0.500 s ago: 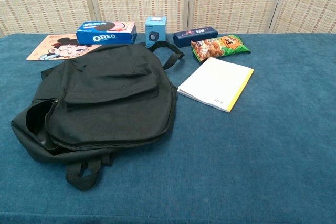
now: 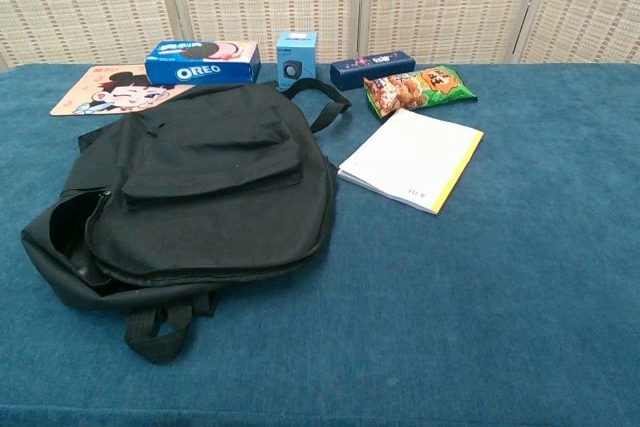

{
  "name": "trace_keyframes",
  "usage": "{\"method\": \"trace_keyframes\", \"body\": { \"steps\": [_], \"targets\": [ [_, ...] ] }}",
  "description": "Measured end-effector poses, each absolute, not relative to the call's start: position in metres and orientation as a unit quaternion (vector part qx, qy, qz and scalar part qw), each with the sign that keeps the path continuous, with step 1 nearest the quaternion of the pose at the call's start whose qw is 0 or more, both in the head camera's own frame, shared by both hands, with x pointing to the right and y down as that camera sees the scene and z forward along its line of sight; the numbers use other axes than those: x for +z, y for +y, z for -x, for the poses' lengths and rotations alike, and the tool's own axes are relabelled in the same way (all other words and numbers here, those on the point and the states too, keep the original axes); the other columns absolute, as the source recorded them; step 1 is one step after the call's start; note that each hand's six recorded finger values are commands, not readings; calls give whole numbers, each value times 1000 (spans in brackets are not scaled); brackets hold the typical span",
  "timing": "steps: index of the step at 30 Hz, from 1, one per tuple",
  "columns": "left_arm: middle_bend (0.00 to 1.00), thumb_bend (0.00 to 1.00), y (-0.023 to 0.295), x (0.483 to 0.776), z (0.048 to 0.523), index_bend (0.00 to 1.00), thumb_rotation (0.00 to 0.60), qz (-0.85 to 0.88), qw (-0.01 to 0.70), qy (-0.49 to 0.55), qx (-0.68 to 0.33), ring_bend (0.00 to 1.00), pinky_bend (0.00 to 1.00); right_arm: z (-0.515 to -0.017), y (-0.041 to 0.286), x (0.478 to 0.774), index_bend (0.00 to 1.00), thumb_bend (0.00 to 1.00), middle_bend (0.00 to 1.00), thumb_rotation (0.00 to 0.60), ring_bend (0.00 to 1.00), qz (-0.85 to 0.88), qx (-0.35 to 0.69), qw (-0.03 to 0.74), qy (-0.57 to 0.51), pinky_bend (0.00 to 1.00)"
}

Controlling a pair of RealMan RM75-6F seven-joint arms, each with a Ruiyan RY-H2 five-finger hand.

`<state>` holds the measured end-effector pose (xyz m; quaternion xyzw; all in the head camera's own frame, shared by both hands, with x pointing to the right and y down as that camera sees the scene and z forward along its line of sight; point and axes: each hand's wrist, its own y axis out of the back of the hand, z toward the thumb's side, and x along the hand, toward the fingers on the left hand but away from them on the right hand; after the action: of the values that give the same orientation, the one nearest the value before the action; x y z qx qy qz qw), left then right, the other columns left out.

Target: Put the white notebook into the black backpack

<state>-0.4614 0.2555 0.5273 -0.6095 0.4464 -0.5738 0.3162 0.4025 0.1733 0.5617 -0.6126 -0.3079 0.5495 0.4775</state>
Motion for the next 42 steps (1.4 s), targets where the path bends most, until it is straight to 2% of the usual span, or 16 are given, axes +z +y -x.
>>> {"method": "trace_keyframes", "body": {
  "steps": [8,12,18,30,42],
  "targets": [
    [85,248,257,528,462,212,600,609,314,447,-576,95,32,-360,153,592,317,312,255,600,129,646,514,490,-281,111],
    [85,248,258,526,464,213,600,606,313,449,-578,95,32,-329,143,620,317,307,249,600,124,667,493,496,-257,111],
    [85,248,261,525,467,213,600,601,311,452,-582,95,32,-286,130,663,285,250,217,600,101,694,473,495,-222,111],
    [85,248,263,528,473,213,600,594,303,454,-591,95,32,-229,112,728,190,243,173,600,56,714,459,495,-186,99],
    [86,248,266,529,478,213,600,589,297,457,-597,95,32,-201,114,760,174,206,163,600,44,727,448,496,-159,83]
  ]
}}
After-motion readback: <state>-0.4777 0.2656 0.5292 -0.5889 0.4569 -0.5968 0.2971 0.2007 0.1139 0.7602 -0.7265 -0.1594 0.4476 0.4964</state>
